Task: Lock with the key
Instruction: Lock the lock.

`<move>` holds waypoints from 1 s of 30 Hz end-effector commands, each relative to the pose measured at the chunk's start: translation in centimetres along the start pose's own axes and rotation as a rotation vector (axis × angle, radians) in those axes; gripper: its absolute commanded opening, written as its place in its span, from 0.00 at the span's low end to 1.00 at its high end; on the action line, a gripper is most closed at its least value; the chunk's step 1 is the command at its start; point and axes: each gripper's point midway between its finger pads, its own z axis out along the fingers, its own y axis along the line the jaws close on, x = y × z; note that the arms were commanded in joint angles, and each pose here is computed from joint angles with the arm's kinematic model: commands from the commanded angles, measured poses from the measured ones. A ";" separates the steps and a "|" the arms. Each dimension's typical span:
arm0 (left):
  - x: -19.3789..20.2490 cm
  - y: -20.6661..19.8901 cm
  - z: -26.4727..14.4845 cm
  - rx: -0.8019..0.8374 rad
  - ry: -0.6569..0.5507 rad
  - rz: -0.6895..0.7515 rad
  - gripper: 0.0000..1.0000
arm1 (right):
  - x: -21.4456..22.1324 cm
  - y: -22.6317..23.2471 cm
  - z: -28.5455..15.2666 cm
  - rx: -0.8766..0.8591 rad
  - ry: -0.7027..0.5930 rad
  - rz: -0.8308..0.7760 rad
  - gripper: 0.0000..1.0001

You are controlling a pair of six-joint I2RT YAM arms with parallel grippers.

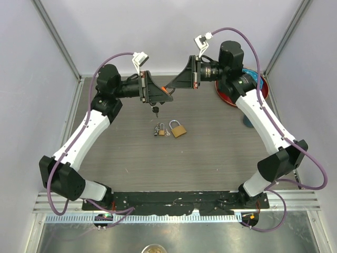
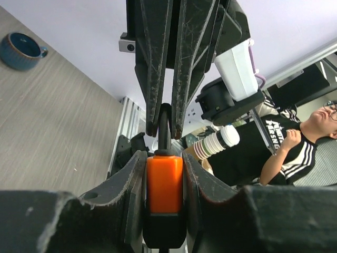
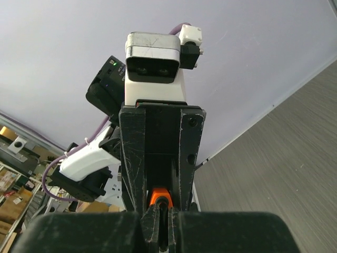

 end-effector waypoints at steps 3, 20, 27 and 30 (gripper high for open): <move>1.1 -2.1 -0.2 0.073 0.092 0.034 0.00 | -2.6 1.0 -0.6 0.039 -0.067 -0.085 0.02; -4.4 -3.2 -0.2 -0.029 -0.230 0.147 0.00 | -3.1 2.1 0.7 0.055 -0.291 -0.002 0.41; -4.1 -3.0 -0.2 -0.029 -0.222 0.141 0.00 | -4.2 2.4 1.2 0.030 -0.351 0.015 0.23; -4.1 -3.1 -0.3 -0.032 -0.228 0.145 0.00 | -4.1 2.5 1.5 0.024 -0.336 0.011 0.01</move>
